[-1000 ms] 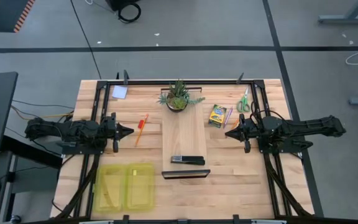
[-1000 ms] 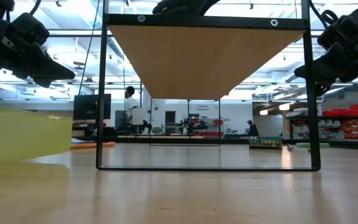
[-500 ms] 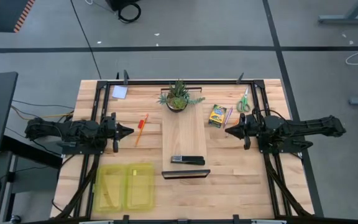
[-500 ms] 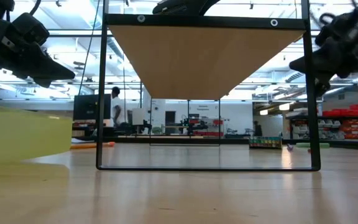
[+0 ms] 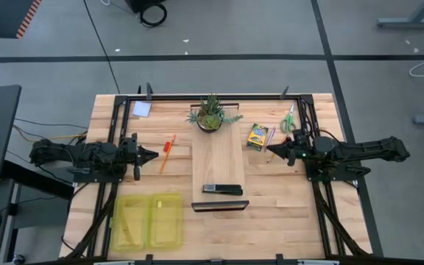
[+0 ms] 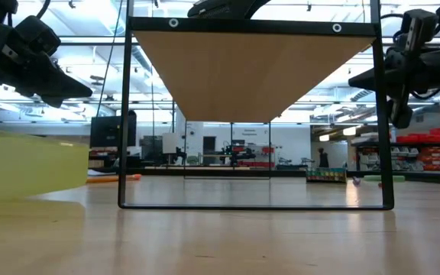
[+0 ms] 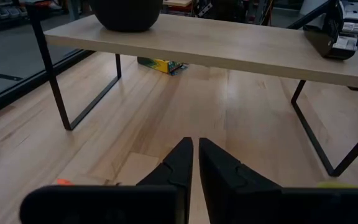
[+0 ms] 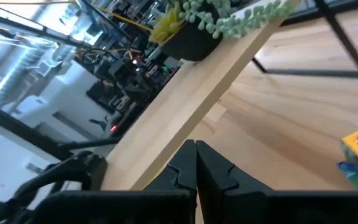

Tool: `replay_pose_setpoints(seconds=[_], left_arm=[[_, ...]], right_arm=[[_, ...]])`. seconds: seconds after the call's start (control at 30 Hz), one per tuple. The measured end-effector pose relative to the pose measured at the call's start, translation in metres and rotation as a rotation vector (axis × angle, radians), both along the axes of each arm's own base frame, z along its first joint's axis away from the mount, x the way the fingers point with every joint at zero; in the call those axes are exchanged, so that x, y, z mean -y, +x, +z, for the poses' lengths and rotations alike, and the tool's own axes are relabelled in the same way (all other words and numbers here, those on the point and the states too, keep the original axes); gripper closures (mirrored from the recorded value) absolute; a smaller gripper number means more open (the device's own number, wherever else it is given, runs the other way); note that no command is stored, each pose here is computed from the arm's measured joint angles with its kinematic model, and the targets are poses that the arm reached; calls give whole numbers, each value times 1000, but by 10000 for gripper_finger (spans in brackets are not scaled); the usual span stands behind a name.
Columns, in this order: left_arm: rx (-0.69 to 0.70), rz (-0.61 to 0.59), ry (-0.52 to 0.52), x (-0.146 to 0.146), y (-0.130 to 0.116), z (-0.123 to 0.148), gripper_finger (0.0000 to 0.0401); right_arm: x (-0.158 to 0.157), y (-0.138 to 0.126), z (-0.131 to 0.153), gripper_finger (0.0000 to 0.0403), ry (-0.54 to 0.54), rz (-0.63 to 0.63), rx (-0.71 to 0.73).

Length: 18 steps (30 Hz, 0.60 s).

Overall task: Pack school essentials
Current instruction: Put the pink pen into the yellow supply box

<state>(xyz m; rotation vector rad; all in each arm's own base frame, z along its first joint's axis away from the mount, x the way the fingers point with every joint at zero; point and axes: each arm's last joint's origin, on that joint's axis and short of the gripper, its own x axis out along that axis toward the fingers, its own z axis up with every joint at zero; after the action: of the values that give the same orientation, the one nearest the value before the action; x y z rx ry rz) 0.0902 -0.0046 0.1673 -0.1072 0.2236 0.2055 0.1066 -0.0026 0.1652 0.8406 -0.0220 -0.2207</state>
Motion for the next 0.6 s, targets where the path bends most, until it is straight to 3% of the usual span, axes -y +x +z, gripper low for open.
replay_pose_setpoints(seconds=[0.13,0.23,0.47,0.6], left_arm=[[0,0,0,0,0,0,371],[0,0,0,0,0,0,375],[0,0,0,0,0,0,368],[0,0,0,0,0,0,366]], right_arm=[[-3,1,-4,395,116,77,-33],[-2,0,-7,395,185,52,-150],[4,-7,13,395,234,-235,-520],[4,-3,17,390,261,-296,-705]])
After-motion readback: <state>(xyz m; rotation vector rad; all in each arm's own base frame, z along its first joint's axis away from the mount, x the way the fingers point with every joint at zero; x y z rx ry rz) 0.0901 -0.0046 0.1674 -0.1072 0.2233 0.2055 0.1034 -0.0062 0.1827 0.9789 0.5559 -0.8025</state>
